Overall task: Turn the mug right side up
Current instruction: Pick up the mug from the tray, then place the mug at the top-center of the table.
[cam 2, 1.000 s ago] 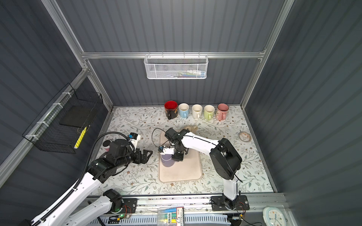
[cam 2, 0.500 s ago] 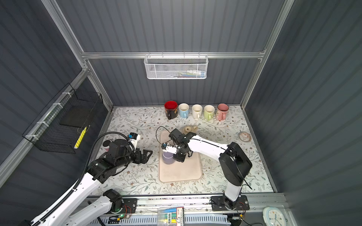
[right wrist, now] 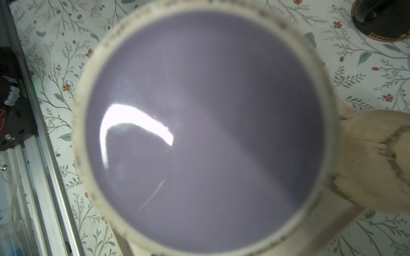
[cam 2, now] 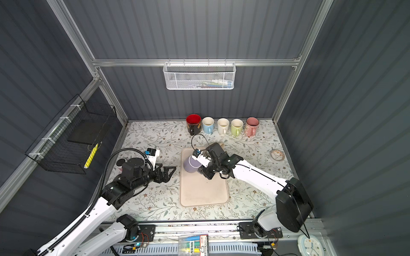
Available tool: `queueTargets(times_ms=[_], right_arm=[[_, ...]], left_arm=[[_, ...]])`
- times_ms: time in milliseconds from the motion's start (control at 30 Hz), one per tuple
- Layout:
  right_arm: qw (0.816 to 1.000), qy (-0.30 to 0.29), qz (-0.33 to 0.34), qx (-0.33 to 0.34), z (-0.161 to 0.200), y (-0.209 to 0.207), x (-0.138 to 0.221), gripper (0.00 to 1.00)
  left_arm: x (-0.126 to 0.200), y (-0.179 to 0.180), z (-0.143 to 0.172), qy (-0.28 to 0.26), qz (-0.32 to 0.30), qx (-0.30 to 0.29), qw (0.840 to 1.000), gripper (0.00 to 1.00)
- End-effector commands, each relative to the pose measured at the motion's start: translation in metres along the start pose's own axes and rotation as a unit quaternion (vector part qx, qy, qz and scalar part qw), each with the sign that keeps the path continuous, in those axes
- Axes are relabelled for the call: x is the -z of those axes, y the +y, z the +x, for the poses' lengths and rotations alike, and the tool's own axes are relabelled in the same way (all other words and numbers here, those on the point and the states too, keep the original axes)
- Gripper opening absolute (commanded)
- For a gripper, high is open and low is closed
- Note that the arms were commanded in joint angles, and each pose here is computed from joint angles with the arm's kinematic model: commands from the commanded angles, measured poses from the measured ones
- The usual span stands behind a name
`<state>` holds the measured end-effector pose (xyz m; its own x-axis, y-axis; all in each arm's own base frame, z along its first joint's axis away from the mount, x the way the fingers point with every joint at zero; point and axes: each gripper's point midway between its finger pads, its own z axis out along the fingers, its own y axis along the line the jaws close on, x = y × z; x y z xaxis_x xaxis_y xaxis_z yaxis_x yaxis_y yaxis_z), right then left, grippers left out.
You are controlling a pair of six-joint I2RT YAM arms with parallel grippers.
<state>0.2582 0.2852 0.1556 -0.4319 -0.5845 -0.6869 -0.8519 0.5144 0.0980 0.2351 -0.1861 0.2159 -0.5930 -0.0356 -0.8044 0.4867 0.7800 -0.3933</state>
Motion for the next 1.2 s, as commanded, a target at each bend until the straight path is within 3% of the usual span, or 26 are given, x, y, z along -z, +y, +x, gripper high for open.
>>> queueTargets(times_ms=[0, 333, 500, 600, 900, 1167], right_arm=[[0.99, -0.13, -0.036, -0.029, -0.055, 0.008, 0.036, 0.0], [0.961, -0.262, -0.063, -0.06, -0.09, 0.012, 0.117, 0.0], [0.945, -0.307, -0.095, -0.057, -0.106, 0.024, 0.148, 0.0], [0.939, -0.321, -0.11, -0.053, -0.113, 0.03, 0.158, 0.0], [0.927, -0.343, -0.145, -0.049, -0.127, 0.037, 0.168, 0.0], [0.915, -0.358, -0.18, -0.048, -0.138, 0.045, 0.174, 0.0]], left_arm=[[0.007, -0.03, -0.023, -0.071, 0.087, -0.001, 0.994, 0.97], [0.0, -0.068, -0.032, -0.115, 0.237, 0.013, 0.965, 0.89], [-0.005, -0.093, -0.046, -0.13, 0.326, 0.015, 0.936, 0.74], [-0.009, -0.101, -0.056, -0.137, 0.355, 0.02, 0.924, 0.68], [-0.003, -0.125, -0.089, -0.173, 0.419, -0.005, 0.891, 0.72], [0.0, -0.137, -0.104, -0.19, 0.474, -0.002, 0.86, 0.58]])
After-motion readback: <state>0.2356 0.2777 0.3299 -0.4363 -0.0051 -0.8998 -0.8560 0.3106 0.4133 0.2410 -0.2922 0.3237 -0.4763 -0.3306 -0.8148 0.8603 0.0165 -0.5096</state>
